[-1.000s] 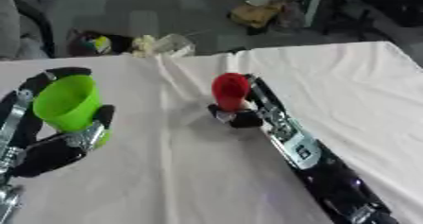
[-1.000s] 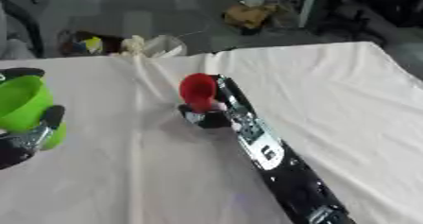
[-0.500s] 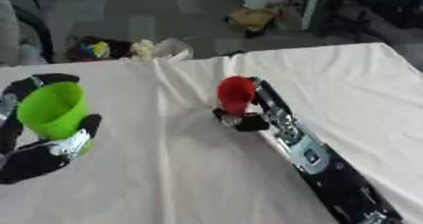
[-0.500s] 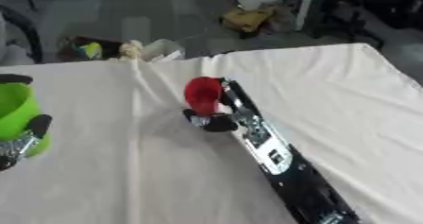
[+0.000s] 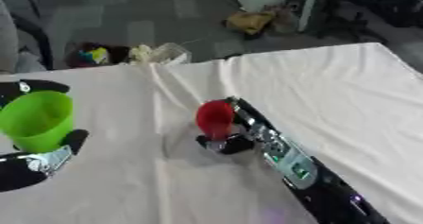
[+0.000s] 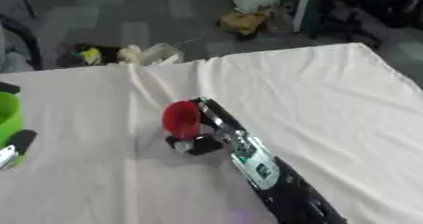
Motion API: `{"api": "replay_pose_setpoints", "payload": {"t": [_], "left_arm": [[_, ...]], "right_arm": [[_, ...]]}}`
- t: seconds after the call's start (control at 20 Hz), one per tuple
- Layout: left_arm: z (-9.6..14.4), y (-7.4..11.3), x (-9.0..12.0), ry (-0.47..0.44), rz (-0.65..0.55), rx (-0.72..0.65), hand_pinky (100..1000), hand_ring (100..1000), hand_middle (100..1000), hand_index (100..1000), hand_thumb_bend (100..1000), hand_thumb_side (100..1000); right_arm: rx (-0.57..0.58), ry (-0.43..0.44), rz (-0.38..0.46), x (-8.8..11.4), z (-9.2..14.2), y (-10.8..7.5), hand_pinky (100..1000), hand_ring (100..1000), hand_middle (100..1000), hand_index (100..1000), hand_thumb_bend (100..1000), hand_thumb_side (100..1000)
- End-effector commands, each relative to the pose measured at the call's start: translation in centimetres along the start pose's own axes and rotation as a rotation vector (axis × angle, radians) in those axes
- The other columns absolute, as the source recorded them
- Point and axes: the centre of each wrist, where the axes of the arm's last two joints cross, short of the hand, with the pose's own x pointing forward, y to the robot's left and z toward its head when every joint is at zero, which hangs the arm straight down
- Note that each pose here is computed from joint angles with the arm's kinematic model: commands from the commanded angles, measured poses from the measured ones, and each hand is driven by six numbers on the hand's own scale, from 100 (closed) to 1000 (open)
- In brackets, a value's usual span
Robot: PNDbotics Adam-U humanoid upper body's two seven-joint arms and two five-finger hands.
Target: Pour the contents of one cup into another cup.
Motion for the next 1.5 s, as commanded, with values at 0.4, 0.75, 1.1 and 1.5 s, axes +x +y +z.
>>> {"api": "replay_pose_setpoints", "payload": {"t": [0.4, 0.75, 1.1, 1.5], "left_arm": [[-0.7, 1.4, 1.0, -0.037, -0.128, -0.086, 402, 245, 473, 767, 100, 187], [-1.8, 1.3, 1.3, -0.060, -0.240, -0.187, 388, 240, 470, 764, 100, 161], [-2.9, 1.1, 1.5, -0.076, -0.377, -0.310, 378, 242, 469, 762, 100, 148], [-4.5, 0.6, 2.1, -0.122, -0.481, -0.376, 357, 237, 461, 755, 100, 140]], "right_arm": [[0.145, -0.117, 0.023, 2.4, -2.0, 1.7, 513, 714, 162, 368, 100, 100], [0.227, -0.182, 0.014, 3.8, -2.9, 2.8, 513, 714, 161, 368, 100, 100], [0.277, -0.240, -0.007, 5.3, -3.7, 3.3, 512, 712, 163, 368, 100, 100], [0.369, -0.273, -0.058, 6.5, -4.7, 4.6, 507, 714, 158, 364, 100, 100]]}}
